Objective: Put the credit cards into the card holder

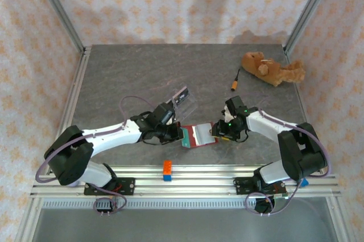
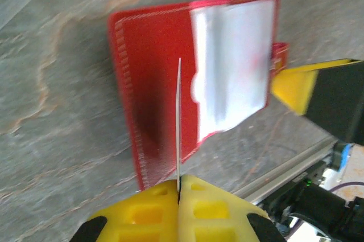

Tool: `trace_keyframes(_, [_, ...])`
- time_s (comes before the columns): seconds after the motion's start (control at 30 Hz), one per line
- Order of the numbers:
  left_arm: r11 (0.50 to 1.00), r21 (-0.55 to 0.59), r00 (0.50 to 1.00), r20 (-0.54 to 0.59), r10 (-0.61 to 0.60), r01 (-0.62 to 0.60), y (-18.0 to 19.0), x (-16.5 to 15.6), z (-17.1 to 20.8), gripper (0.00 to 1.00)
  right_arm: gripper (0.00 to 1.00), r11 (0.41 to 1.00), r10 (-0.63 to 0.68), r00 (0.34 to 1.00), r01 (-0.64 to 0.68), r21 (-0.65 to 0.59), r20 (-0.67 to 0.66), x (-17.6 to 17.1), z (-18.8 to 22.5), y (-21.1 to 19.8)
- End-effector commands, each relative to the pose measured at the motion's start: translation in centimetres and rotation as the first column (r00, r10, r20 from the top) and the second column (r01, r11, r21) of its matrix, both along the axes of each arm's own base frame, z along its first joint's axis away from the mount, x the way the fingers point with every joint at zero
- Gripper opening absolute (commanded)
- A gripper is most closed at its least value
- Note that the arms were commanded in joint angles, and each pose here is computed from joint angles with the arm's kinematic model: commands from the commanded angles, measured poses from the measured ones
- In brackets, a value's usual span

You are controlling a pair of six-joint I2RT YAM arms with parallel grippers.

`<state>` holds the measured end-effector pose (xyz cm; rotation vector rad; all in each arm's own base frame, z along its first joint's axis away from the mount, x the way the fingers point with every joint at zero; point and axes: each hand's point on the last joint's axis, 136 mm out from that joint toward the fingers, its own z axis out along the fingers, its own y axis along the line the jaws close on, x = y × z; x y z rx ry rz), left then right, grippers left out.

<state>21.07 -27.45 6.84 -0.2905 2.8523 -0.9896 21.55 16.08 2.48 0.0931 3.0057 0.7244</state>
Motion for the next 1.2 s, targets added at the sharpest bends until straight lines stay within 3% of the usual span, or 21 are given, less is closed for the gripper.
trace_keyframes(0.0, [0.999,-0.007,0.999,0.007,0.035,-0.035,0.3,-0.2,0.0,0.00,0.46,0.993,0.051,0.997,-0.045,0.110,-0.052,-1.6,-0.4,2.2])
trace_keyframes(0.2, [0.997,0.018,0.997,-0.018,0.074,-0.074,1.6,-1.4,-1.2,0.00,0.44,0.992,0.056,0.998,-0.053,0.116,-0.025,-1.3,0.5,2.6])
trace_keyframes(0.33, [0.994,0.034,0.994,0.027,0.108,-0.109,3.1,-1.4,-0.6,0.00,0.45,0.996,0.050,0.998,-0.052,0.069,0.027,-0.7,1.7,1.9])
trace_keyframes(0.47, [0.992,0.086,0.991,0.100,0.086,-0.095,4.5,-1.0,2.0,0.00,0.49,0.998,0.060,0.982,-0.061,0.004,0.180,0.9,4.8,1.2])
trace_keyframes(0.57, [0.988,0.116,0.985,0.153,0.082,-0.100,6.0,-0.5,4.6,0.00,0.58,0.996,0.092,0.948,-0.084,-0.040,0.303,2.4,7.2,1.9])
trace_keyframes(0.77, [0.932,0.312,0.932,0.357,0.065,-0.185,12.7,0.8,12.0,0.00,0.72,0.976,0.212,0.840,-0.208,-0.063,0.500,4.5,10.0,7.7])
trace_keyframes(0.9, [0.867,0.390,0.888,0.446,0.116,-0.309,18.0,1.2,15.8,0.00,0.68,0.960,0.261,0.770,-0.273,-0.068,0.582,4.5,9.9,13.1])
trace_keyframes(1.03, [0.836,0.390,0.859,0.481,0.174,-0.387,21.0,1.3,17.2,0.00,0.63,0.936,0.342,0.726,-0.320,-0.147,0.597,4.4,8.3,16.5])
trace_keyframes(1.17, [0.842,0.378,0.869,0.456,0.191,-0.384,21.5,1.2,16.4,0.00,0.65,0.901,0.431,0.673,-0.356,-0.247,0.601,4.3,6.3,19.2])
